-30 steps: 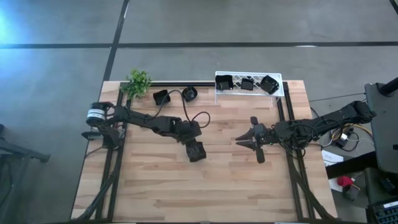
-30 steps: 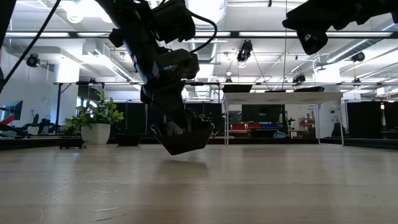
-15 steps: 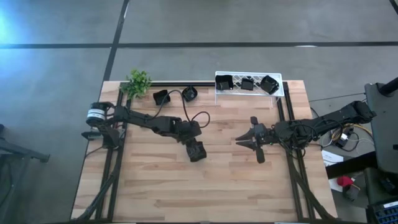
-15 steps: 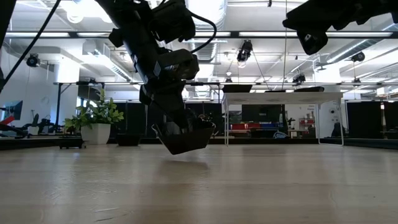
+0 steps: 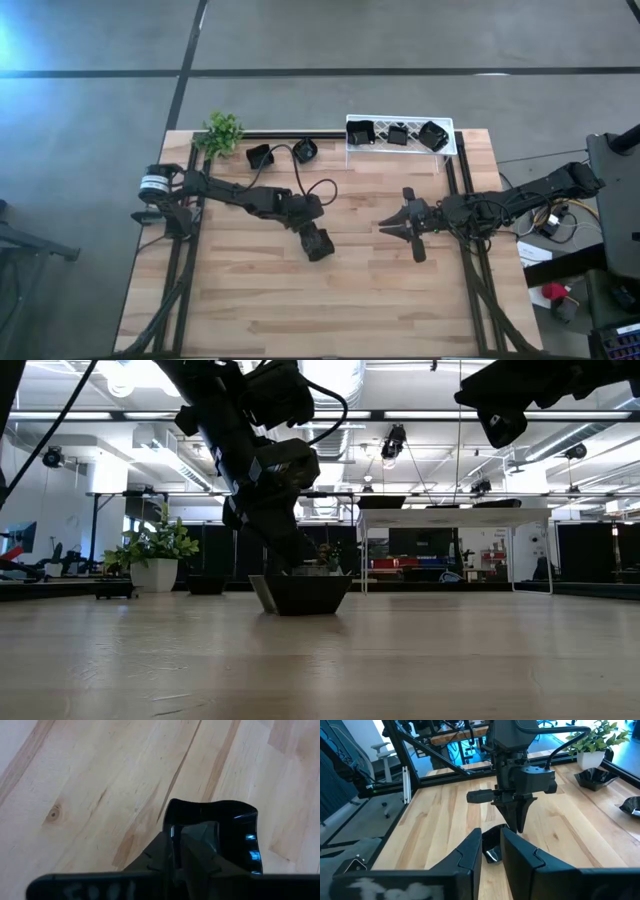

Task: Pick & Place Mini shaped plates
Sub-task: Stack the black distorted square plate on top of the black distorted square plate on the shelf

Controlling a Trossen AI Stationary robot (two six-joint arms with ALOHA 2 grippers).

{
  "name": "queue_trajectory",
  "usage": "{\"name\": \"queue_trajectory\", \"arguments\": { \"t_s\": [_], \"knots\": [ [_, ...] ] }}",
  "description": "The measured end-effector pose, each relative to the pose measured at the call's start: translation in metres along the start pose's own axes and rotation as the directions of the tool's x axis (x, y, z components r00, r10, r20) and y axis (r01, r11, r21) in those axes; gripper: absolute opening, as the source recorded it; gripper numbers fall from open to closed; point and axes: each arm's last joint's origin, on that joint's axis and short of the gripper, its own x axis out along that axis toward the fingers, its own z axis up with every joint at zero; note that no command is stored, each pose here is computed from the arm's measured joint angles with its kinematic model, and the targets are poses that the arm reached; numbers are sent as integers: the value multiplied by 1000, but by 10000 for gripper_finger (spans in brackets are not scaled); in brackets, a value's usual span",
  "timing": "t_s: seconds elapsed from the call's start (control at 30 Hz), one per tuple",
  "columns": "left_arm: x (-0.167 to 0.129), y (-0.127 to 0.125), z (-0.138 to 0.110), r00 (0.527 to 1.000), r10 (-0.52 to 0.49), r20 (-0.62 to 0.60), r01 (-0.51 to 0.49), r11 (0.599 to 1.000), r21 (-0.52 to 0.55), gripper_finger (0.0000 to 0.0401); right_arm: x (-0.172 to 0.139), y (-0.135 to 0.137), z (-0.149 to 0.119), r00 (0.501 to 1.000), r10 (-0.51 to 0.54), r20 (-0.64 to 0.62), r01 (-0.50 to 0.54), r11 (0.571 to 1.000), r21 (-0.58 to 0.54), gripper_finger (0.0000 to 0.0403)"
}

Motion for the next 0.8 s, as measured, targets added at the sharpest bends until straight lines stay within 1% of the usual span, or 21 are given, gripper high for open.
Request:
{"name": "queue_trajectory", "arguments": {
  "t_s": [0.1, 0.27, 0.33, 0.43, 0.53, 0.67, 0.8],
  "knots": [
    [0, 0, 0, 1000, 1, 0, -1, 1000, 12, 56, 0, 0, 0, 1000, 0, 0, 0, 1000, 0, 66],
    [-7, 3, 4, 1000, -2, 21, 0, 995, 99, 57, 0, 0, 0, 1000, 0, 0, 0, 1000, 0, 71],
    [-15, 2, 6, 999, -7, 41, 2, 992, 123, 56, 0, 0, 0, 1000, 0, 0, 0, 1000, 0, 73],
    [-32, -1, 9, 996, -3, 88, -14, 982, 188, 56, 0, 0, 0, 1000, 0, 1, 0, 1000, -3, 75],
    [-56, -9, 6, 987, 46, 153, -82, 969, 234, 56, 0, 0, 0, 1000, 0, 2, 0, 1000, -3, 73],
    [-91, -27, -7, 949, 162, 272, -237, 933, 272, 55, 0, 0, 0, 1000, 0, 3, 0, 1000, -3, 66],
    [-122, -51, -29, 913, 178, 366, -297, 906, 301, 55, 5, 1, 1, 1000, 3, 18, -3, 1000, -4, 61]
  ]
}}
